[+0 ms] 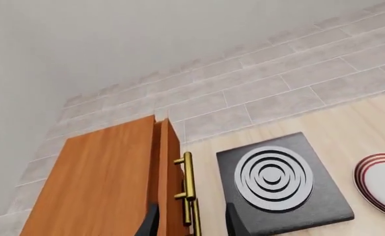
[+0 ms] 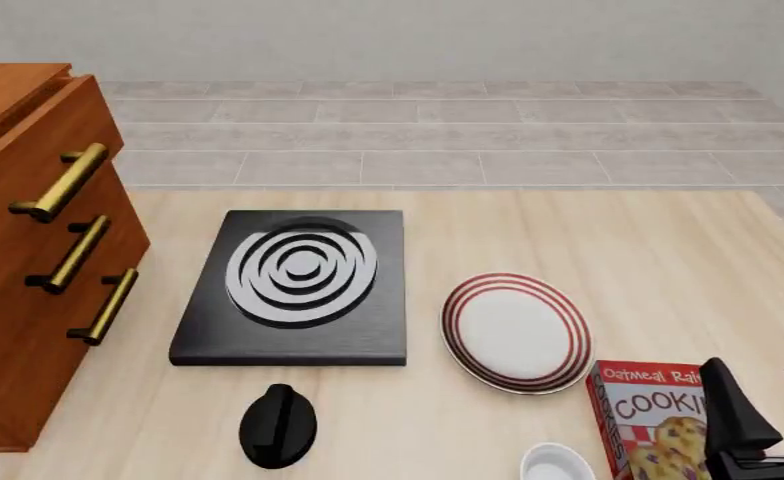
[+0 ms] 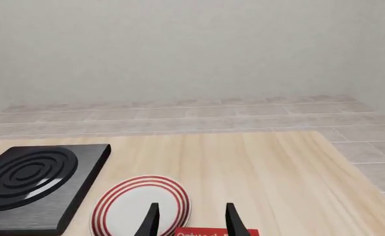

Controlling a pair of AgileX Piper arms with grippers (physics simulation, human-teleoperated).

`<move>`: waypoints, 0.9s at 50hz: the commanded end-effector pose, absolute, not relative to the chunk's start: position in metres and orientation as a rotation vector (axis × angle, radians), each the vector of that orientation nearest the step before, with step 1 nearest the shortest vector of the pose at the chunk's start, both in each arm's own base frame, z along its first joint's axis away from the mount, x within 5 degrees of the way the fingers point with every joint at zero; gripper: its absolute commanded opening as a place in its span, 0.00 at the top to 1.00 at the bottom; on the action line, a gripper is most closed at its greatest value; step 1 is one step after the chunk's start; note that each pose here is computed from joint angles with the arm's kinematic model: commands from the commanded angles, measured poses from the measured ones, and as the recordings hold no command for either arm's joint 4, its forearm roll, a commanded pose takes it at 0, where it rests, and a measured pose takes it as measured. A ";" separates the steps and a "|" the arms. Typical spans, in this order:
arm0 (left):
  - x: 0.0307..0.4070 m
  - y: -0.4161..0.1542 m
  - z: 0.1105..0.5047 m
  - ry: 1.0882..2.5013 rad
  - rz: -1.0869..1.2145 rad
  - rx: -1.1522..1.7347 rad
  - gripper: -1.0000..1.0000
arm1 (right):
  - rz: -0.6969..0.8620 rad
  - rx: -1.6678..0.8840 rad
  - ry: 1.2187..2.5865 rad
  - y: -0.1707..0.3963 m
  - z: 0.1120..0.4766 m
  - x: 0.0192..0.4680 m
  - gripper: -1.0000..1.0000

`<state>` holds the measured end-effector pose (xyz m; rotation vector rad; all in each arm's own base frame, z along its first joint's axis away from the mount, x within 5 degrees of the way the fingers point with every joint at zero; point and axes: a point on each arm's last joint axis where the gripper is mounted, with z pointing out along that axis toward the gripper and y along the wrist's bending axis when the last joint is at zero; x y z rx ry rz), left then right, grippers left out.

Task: Pick the akita bowl in the top layer of the wooden cabinet and place it on the plate.

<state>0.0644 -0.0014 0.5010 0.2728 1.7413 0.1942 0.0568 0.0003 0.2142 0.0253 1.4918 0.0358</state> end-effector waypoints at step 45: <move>0.110 0.005 0.477 1.998 0.142 0.136 0.00 | 0.041 0.025 1.494 0.001 0.214 0.058 0.00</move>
